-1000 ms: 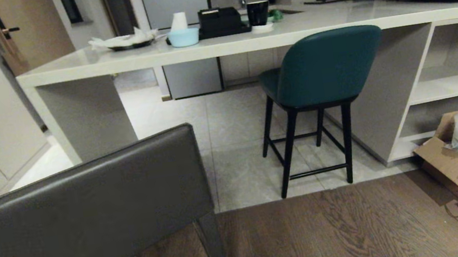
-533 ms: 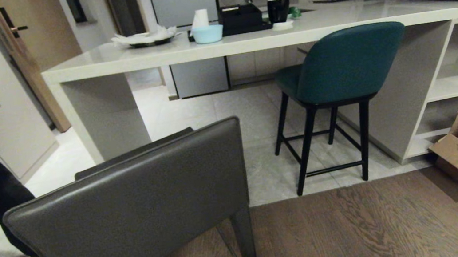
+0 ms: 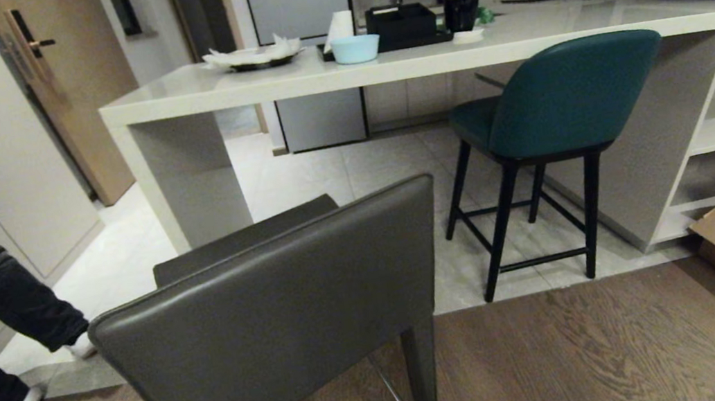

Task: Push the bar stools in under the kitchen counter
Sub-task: Push the gray chair back under the dining table

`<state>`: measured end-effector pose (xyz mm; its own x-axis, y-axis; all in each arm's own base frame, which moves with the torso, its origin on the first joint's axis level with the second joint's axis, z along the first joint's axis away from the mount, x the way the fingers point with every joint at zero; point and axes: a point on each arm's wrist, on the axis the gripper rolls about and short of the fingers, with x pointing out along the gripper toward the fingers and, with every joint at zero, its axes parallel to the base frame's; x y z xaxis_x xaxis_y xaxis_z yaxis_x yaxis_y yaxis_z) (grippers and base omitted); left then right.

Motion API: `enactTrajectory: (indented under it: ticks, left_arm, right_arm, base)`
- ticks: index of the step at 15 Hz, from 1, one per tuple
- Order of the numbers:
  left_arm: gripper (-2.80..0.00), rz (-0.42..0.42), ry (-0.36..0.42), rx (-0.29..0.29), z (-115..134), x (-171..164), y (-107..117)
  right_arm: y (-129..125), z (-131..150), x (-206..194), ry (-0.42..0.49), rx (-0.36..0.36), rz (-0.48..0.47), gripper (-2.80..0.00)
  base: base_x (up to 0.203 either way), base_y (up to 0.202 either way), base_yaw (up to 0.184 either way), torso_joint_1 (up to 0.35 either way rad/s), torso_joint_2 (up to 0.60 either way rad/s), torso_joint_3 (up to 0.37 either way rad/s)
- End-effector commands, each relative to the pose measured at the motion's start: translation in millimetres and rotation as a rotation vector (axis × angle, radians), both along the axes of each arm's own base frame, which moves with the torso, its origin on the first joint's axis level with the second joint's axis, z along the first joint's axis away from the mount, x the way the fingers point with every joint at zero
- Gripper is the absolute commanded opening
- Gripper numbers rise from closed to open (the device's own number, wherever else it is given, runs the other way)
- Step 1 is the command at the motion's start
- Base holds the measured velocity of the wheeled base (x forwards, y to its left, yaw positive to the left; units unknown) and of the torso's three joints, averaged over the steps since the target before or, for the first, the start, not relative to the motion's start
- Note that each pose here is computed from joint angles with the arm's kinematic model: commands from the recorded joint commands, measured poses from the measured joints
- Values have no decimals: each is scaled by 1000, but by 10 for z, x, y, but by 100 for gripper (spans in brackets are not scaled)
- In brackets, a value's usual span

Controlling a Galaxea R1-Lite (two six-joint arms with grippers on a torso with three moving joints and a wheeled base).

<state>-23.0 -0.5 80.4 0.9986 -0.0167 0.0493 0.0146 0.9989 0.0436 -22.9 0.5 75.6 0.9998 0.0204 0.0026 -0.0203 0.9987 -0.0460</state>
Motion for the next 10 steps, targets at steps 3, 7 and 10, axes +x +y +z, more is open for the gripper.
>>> enactTrajectory:
  ticks: [3,7,10]
  left_arm:
    - [-280,1,20,-1,-54,16,0]
    - [-280,-3,-38,-34,90,-24,0]
    - [-280,-31,-17,-66,490,-62,-9]
  right_arm:
    - [0,0,0,0,1,0,-280]
    - [2,92,-31,-26,-1,4,-280]
    - [7,399,-39,13,34,30,-280]
  base:
    - [0,0,0,0,0,0]
    - [0,0,0,0,0,0]
    - [0,0,0,0,0,0]
